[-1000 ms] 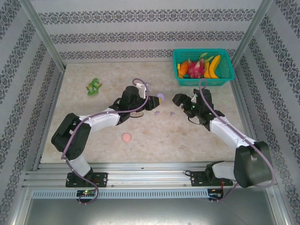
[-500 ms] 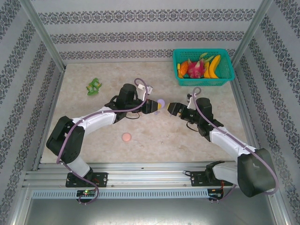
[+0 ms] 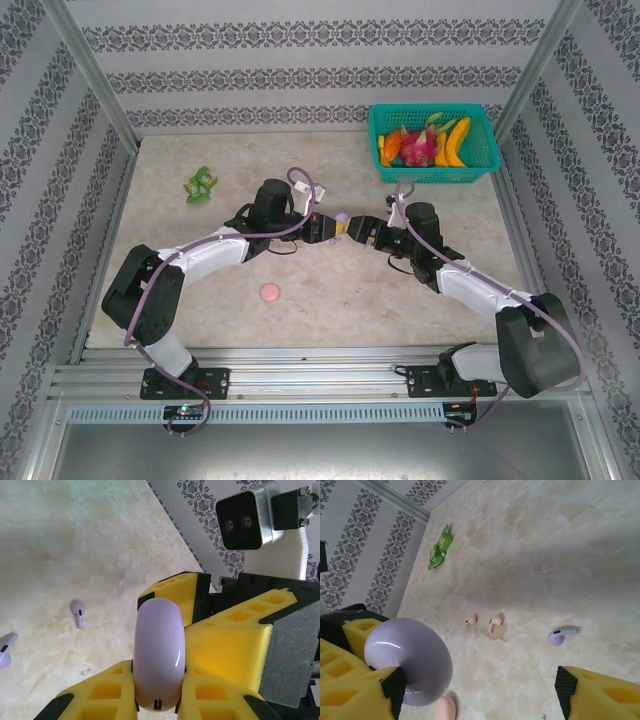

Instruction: Insert wireless bluetooth earbuds into charging case

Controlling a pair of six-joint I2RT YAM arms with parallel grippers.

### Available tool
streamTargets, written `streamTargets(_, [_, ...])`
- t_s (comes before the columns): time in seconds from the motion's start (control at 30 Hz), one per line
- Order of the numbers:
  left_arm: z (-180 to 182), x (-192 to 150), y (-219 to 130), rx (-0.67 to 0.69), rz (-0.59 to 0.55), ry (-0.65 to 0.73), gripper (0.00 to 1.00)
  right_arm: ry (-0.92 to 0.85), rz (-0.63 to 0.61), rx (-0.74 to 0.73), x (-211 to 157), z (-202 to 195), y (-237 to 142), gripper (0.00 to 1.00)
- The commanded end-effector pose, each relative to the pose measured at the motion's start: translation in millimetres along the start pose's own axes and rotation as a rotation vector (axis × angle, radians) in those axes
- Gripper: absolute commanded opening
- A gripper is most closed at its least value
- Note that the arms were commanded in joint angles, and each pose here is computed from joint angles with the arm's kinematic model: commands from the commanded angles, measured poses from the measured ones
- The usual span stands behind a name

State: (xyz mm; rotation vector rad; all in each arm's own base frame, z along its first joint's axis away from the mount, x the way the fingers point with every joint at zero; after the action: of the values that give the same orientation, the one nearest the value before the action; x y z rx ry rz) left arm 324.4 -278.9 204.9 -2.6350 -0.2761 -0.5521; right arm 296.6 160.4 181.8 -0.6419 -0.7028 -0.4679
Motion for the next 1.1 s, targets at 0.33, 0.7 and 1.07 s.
streamTargets(0.33, [-25.5, 7.6, -12.6, -0.078, -0.016, 0.061, 0.03, 0.033, -0.027, -0.070, -6.2, -29.9, 0.1, 0.78])
streamTargets(0.7, [-17.7, 5.5, -10.1, -0.065, -0.013, 0.051, 0.02, 0.022, -0.060, -0.017, 2.1, -13.3, -17.1, 0.77])
streamTargets(1.07, [-15.6, 9.1, -7.0, -0.062, -0.016, 0.045, 0.01, -0.024, -0.081, 0.055, 13.4, 16.4, -20.3, 0.78])
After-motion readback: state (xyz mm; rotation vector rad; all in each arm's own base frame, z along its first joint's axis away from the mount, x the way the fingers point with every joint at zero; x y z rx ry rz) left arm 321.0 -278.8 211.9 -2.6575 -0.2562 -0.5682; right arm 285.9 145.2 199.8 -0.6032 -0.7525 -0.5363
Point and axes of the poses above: each hand's point on the last joint's axis, 136 mm out from that joint toward the fingers, its own y axis out along the fingers, its own z axis along the line the jaws close on, x = y × z, the point moved 6 cm from there along -y, back along the fingers, and after that the axes turned 15 degrees about -y, right-handed, at the moved point
